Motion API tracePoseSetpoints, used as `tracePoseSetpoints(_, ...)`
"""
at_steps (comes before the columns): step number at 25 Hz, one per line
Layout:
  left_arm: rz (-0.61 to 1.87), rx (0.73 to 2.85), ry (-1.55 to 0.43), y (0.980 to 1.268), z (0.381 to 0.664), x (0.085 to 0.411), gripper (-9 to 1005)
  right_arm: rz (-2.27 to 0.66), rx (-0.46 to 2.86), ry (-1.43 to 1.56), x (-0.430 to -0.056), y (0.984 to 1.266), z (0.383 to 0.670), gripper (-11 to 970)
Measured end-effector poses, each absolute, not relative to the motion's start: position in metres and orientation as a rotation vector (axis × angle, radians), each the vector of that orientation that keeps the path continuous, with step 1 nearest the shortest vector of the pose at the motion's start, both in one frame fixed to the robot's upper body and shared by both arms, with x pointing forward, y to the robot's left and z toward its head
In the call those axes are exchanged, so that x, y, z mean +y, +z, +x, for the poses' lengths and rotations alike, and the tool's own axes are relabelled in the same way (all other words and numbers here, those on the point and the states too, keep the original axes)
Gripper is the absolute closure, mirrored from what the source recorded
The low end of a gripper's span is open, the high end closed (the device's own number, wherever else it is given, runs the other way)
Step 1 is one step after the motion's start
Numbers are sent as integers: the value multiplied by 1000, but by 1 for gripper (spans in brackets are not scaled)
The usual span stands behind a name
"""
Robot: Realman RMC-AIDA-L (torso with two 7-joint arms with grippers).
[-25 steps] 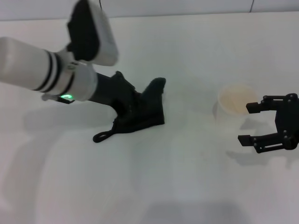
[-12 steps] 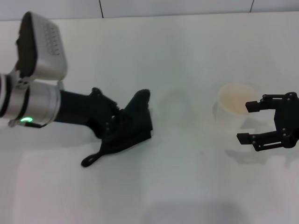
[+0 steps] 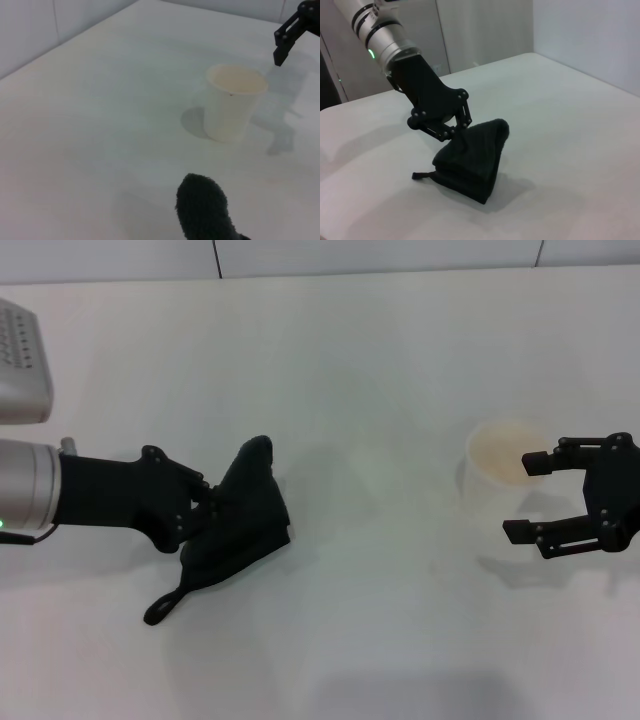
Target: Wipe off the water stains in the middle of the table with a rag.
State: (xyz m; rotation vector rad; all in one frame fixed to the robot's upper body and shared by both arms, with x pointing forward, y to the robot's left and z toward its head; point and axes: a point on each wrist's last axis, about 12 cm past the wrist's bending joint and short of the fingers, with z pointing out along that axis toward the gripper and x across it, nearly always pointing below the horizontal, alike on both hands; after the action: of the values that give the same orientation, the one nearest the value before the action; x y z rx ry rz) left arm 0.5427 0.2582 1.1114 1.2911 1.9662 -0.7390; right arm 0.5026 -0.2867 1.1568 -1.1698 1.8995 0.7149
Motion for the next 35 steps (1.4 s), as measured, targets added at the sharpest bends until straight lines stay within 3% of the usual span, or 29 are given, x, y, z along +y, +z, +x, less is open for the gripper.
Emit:
tracePoseSetpoints(5, 1279, 1978, -747, 1110, 540, 261, 923, -1173, 1899, 714, -285, 1156, 503, 105)
tracePoseSetpoints(16, 1186, 2023, -773, 1112, 539, 268, 763, -1173, 1892, 705, -284, 1157, 504, 105)
tracePoseSetpoints(24, 1253, 1959, -808, 1124, 535, 268, 545, -1171, 1890, 700, -284, 1158, 505, 105)
tracePoseSetpoints(29, 1332, 1882, -861, 1139, 526, 274, 330, -1173, 1889, 699, -284, 1158, 505, 105)
tracePoseSetpoints(35, 1424, 1903, -929, 1145, 516, 278, 253, -1168, 1892, 697, -284, 1158, 506, 105)
